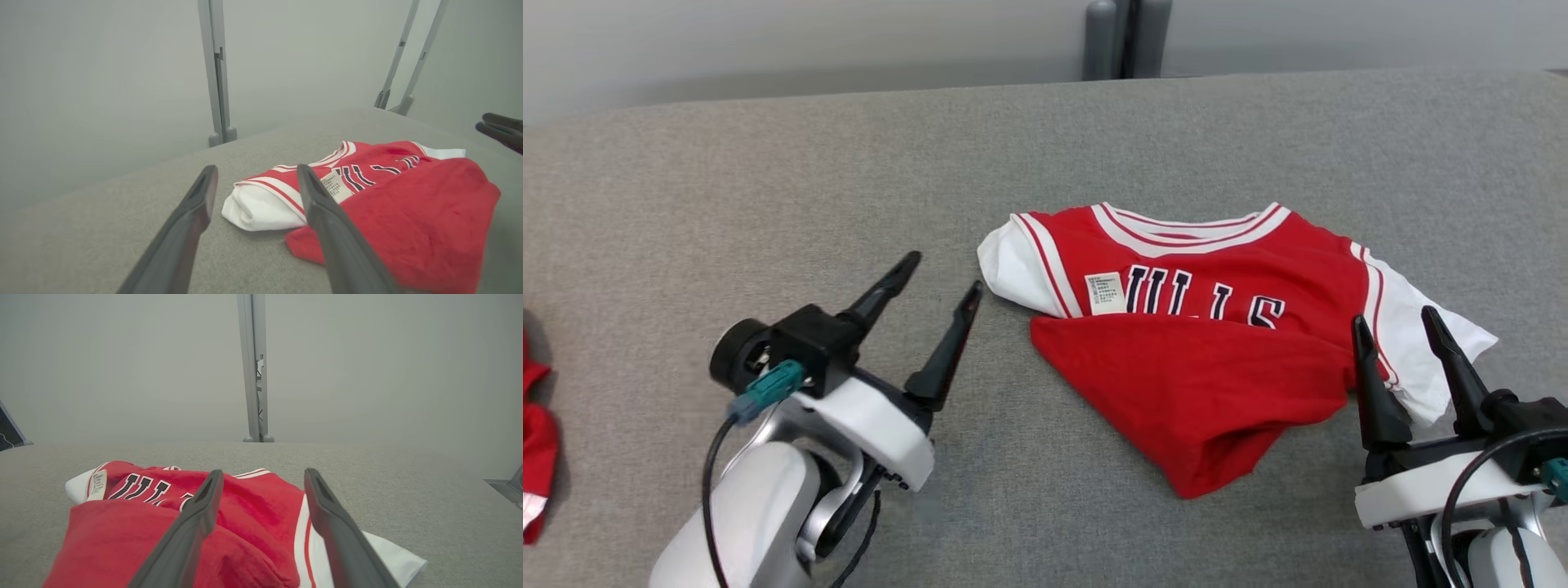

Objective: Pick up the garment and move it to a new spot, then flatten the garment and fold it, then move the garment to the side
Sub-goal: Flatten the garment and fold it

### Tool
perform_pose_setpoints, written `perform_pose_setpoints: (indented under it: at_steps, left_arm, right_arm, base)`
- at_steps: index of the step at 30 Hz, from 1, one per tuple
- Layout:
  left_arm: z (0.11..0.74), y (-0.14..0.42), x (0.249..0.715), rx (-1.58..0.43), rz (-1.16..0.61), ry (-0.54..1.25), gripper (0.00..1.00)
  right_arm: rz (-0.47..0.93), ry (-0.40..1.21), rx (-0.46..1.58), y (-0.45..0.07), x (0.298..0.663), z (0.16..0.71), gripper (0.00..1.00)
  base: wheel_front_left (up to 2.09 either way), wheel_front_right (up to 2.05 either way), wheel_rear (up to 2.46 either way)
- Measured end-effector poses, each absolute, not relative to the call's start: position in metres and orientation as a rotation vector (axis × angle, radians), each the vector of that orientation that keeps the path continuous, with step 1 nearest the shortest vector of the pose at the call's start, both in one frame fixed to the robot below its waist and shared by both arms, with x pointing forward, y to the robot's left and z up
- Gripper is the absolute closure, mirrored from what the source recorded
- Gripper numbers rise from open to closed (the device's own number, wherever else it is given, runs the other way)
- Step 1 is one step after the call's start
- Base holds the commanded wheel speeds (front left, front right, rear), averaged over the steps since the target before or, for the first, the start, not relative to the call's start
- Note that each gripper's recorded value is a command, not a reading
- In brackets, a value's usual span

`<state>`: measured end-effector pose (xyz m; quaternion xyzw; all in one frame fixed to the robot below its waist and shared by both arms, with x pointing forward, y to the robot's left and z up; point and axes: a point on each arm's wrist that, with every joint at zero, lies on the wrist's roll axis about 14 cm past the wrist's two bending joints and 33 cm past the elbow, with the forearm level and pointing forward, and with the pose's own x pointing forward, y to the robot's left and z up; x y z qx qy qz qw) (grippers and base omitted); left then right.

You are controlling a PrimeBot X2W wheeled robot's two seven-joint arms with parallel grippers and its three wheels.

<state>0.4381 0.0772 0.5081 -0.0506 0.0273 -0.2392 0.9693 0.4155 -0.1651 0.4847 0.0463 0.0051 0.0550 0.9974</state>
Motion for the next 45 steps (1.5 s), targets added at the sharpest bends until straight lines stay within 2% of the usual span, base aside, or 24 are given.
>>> perform_pose_setpoints:
  at_steps: [10,20,21,23,31,39,41,45]
  left_arm:
    - [0.439,-0.019,0.430,-0.036,-0.841,0.361,0.00]
    - [0.402,-0.032,0.432,0.027,-0.930,0.489,0.00]
    - [0.398,-0.031,0.431,0.035,-0.935,0.503,0.11]
    - [0.393,-0.028,0.430,0.048,-0.937,0.519,1.00]
    - [0.404,-0.012,0.439,0.142,-0.934,0.455,1.00]
    - [0.477,0.014,0.476,0.337,-0.829,0.165,1.00]
    - [0.521,0.024,0.492,0.419,-0.769,0.027,1.00]
    - [0.578,0.042,0.504,0.517,-0.684,-0.139,1.00]
  right_arm:
    - [0.019,0.042,0.085,-0.195,0.414,0.466,0.00]
    - [-0.040,0.072,0.100,-0.213,0.410,0.450,0.00]
    - [-0.042,0.072,0.105,-0.213,0.410,0.450,0.00]
    - [-0.041,0.071,0.107,-0.213,0.412,0.449,0.00]
    - [-0.039,0.061,0.119,-0.211,0.415,0.450,0.00]
    - [-0.034,0.027,0.131,-0.209,0.414,0.462,0.00]
    - [-0.031,0.009,0.137,-0.208,0.414,0.468,0.00]
    - [-0.025,-0.005,0.146,-0.206,0.410,0.474,0.00]
  base:
    - [0.00,0.00,0.00]
    - [0.00,0.00,0.00]
    - [0.00,0.00,0.00]
    - [0.00,0.00,0.00]
    - [0.00,0.00,0.00]
    - [0.00,0.00,0.00]
    - [0.00,0.00,0.00]
    - [0.00,0.00,0.00]
